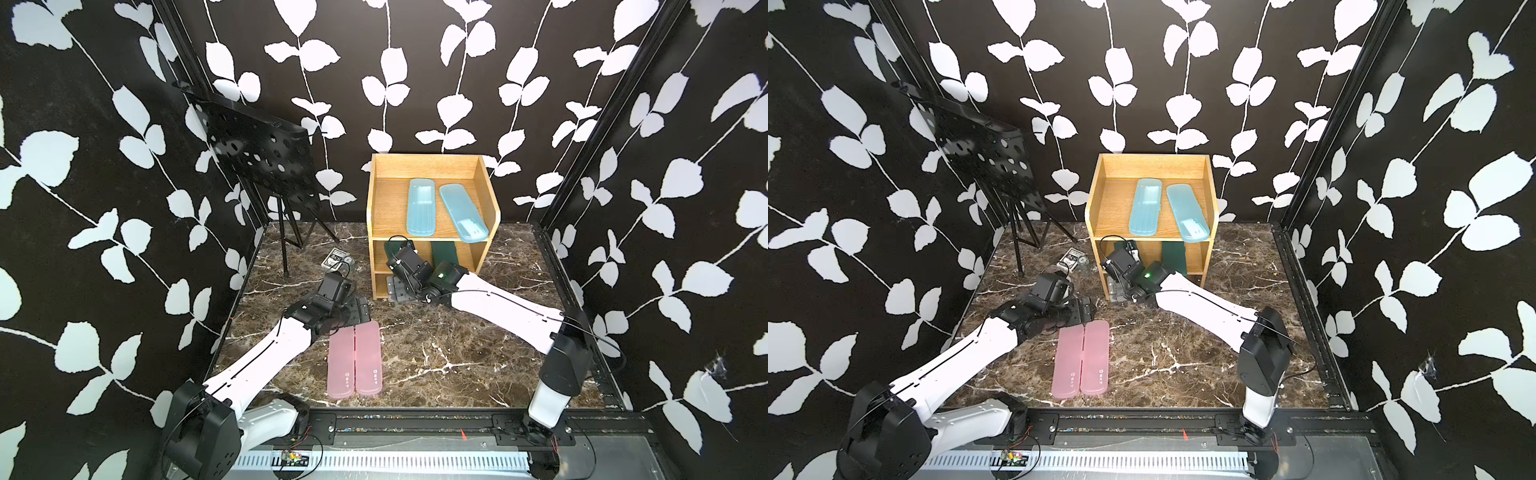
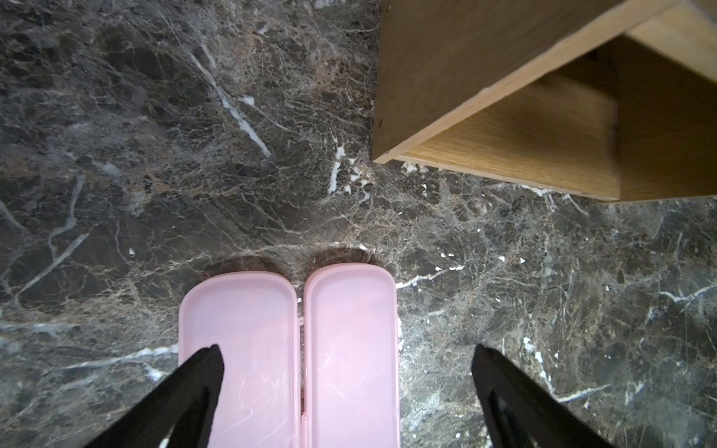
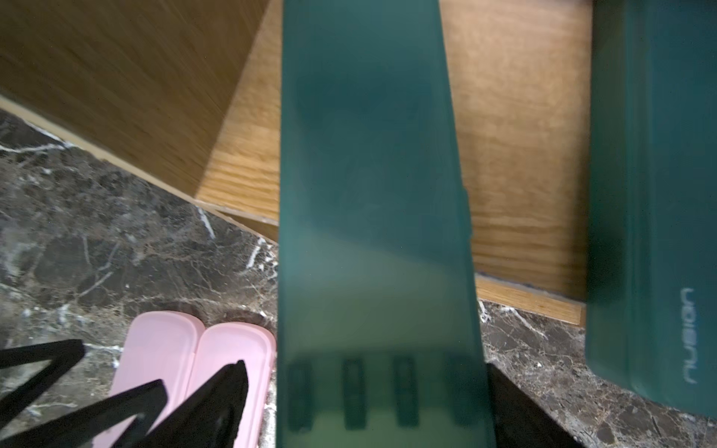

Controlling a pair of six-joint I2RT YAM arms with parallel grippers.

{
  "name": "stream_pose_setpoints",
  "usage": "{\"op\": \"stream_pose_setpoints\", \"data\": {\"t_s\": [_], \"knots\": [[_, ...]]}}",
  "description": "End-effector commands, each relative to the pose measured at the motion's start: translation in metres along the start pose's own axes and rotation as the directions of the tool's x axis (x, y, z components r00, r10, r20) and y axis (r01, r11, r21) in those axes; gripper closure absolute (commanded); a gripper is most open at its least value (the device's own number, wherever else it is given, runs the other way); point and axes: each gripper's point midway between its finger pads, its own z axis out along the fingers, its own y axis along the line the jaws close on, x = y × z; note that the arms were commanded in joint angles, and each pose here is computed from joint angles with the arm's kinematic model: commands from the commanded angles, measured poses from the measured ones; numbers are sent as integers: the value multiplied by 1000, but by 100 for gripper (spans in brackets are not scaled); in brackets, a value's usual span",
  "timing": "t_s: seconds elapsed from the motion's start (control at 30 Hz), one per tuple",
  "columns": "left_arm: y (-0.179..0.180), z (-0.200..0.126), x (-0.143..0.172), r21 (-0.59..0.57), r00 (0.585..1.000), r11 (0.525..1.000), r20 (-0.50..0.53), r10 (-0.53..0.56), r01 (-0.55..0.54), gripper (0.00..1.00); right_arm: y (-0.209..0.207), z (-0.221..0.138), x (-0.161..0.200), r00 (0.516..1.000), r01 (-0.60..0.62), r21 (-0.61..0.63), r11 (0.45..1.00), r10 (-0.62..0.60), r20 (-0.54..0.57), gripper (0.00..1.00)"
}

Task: Place the pencil cases on the shelf according to color
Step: Place the pencil case on the shelf.

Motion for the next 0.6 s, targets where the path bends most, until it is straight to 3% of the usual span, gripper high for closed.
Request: {"op": "stream_pose_setpoints", "data": {"t_s": [0.0,0.4,0.57], "knots": [[-5,-10,-4,31,1000,999,29,12,-13,1,1,-27,-20,998,-24,-40,999,26,56,6],[0,-20,-3,15,999,1000,45,21,-21,1,-22,-67,3,997,-55,-82,995,59,50,2],[4,-21,0,3,999,1000,35,24,-24,1,-23,-77,28,998,-45,-115,992,48,26,10]]}}
